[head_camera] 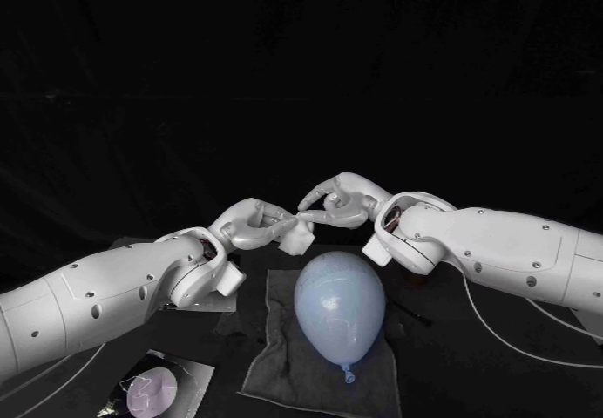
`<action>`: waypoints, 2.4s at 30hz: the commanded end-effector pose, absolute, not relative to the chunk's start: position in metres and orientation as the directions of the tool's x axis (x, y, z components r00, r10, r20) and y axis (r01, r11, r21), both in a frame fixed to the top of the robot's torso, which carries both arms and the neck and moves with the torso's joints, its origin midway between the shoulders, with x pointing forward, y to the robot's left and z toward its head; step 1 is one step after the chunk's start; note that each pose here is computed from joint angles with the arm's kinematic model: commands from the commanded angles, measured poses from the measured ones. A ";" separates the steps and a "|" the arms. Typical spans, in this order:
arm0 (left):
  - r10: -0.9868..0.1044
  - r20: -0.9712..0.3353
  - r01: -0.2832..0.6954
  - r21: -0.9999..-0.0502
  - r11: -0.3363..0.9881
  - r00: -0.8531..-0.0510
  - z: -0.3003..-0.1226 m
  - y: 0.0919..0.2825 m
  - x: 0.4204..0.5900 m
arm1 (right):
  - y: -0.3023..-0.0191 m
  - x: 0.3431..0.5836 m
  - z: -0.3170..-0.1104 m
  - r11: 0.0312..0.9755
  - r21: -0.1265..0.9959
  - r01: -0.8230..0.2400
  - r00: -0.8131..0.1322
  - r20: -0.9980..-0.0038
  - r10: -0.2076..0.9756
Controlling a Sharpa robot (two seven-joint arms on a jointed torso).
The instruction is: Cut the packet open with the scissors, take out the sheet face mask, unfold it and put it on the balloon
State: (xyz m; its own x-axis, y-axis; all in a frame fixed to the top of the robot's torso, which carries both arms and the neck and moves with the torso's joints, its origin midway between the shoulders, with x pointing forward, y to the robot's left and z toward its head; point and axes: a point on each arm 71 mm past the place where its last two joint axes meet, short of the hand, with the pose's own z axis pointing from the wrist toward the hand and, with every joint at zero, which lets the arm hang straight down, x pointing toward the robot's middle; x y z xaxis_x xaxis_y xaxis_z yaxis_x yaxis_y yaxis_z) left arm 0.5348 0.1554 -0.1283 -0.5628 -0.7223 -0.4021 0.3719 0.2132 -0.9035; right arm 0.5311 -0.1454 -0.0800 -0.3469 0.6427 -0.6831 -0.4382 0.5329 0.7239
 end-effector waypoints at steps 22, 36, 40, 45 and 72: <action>-0.721 -0.423 0.399 -0.891 0.218 -0.550 -0.126 0.156 0.535 | -0.139 0.528 -0.084 0.518 0.733 -0.441 -0.405 -0.677 0.614; -0.714 -0.423 0.400 -0.891 0.216 -0.557 -0.126 0.154 0.533 | -0.138 0.530 -0.083 0.518 0.732 -0.444 -0.391 -0.678 0.623; -0.712 -0.426 0.401 -0.890 0.218 -0.558 -0.126 0.154 0.533 | -0.139 0.530 -0.082 0.518 0.732 -0.444 -0.381 -0.677 0.630; -0.707 -0.433 0.405 -0.887 0.223 -0.559 -0.126 0.154 0.533 | -0.140 0.531 -0.082 0.514 0.736 -0.441 -0.374 -0.671 0.640; -0.736 -0.451 0.445 -0.867 0.225 -0.504 -0.122 0.154 0.533 | -0.141 0.528 -0.083 0.548 0.715 -0.434 -0.357 -0.695 0.624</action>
